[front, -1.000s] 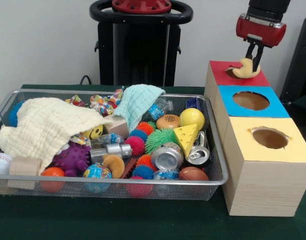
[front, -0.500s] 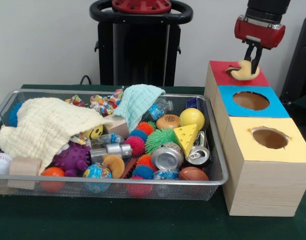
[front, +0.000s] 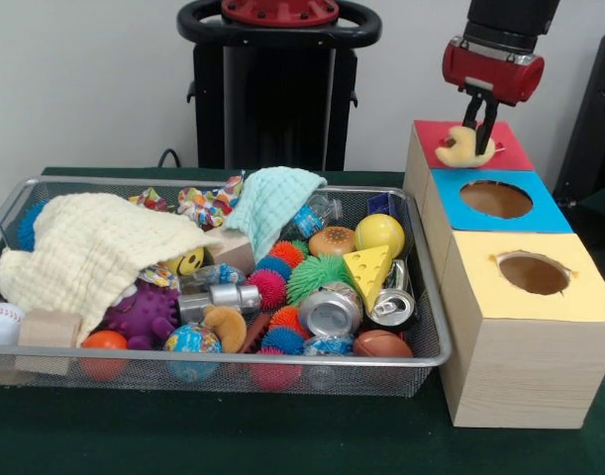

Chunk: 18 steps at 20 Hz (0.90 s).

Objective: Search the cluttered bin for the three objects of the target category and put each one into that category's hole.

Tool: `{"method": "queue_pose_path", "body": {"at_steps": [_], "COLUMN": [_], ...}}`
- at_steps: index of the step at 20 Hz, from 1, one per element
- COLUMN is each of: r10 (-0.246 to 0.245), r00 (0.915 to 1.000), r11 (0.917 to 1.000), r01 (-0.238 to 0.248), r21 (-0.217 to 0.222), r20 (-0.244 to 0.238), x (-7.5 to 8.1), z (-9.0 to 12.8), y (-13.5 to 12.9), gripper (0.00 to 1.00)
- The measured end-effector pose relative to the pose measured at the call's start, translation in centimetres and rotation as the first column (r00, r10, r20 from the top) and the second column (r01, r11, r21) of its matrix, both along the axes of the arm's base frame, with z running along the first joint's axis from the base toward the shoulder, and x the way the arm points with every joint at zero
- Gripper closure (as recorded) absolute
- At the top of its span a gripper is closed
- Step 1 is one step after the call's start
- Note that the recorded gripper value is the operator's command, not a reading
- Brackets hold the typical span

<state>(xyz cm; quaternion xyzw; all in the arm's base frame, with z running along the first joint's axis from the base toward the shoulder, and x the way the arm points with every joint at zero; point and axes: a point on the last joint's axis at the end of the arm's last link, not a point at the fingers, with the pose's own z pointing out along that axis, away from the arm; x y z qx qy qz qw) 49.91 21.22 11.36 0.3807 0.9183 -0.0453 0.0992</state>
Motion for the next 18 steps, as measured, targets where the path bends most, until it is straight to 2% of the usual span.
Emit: {"method": "queue_pose_path", "body": {"at_steps": [11,18], "r10": [-0.019,-0.018], "r00": [0.9998,0.9998], "r11": [0.9997,0.9996], "r01": [0.019,0.018], "r21": [0.014,0.022], "r20": [-0.004,-0.011], "x": [-0.6,-2.4], "z": [0.7,1.5], "y": [-0.6,-0.3], "gripper": [1.00,1.00]}}
